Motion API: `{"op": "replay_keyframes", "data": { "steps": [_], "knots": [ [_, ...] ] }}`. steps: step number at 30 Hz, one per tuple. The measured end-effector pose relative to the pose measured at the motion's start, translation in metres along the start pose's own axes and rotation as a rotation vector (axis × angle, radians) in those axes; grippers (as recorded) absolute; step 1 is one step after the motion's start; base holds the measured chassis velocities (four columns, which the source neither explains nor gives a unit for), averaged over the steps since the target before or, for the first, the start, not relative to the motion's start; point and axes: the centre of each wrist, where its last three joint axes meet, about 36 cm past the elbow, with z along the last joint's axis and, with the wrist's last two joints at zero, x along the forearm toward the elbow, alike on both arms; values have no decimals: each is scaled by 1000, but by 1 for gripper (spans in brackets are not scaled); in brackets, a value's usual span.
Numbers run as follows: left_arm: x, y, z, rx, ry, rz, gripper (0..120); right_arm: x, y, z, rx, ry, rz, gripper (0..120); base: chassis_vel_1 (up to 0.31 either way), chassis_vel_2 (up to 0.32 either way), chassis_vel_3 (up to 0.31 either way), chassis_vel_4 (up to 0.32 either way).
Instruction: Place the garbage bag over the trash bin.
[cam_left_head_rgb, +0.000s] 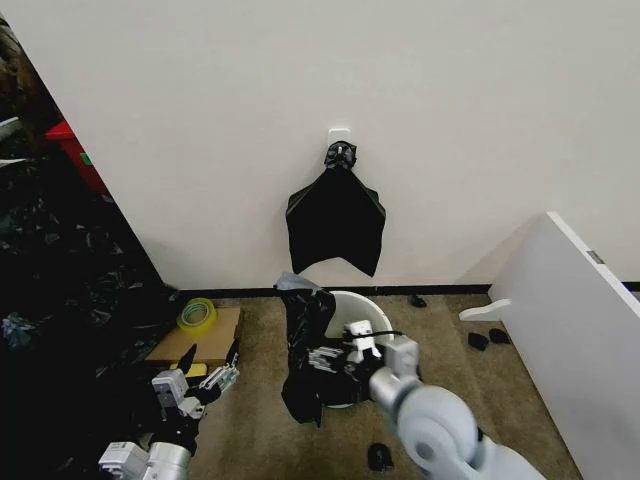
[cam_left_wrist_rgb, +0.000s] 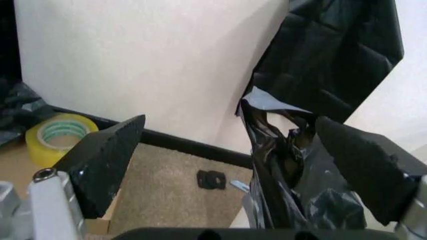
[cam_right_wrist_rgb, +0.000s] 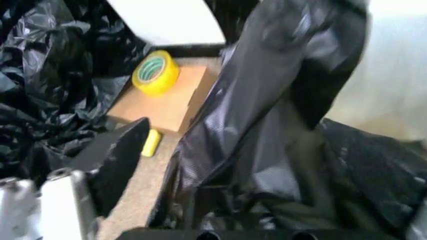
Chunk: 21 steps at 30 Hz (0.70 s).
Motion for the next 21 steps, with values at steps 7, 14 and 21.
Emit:
{"op": "replay_keyframes", "data": {
  "steps": [7,14,21],
  "knots": [
    [-5,-1,6,5,14,7,100,-22,1,1,-24,20,16,63,0,0,0,0],
    [-10,0,13,2,36,10,100,-24,-1,1,-53,34,16,36,0,0,0,0],
    [-16,1,14,-1,51,5,100,-25,-3,-3,-66,23,14,14,0,0,0,0]
  ]
}}
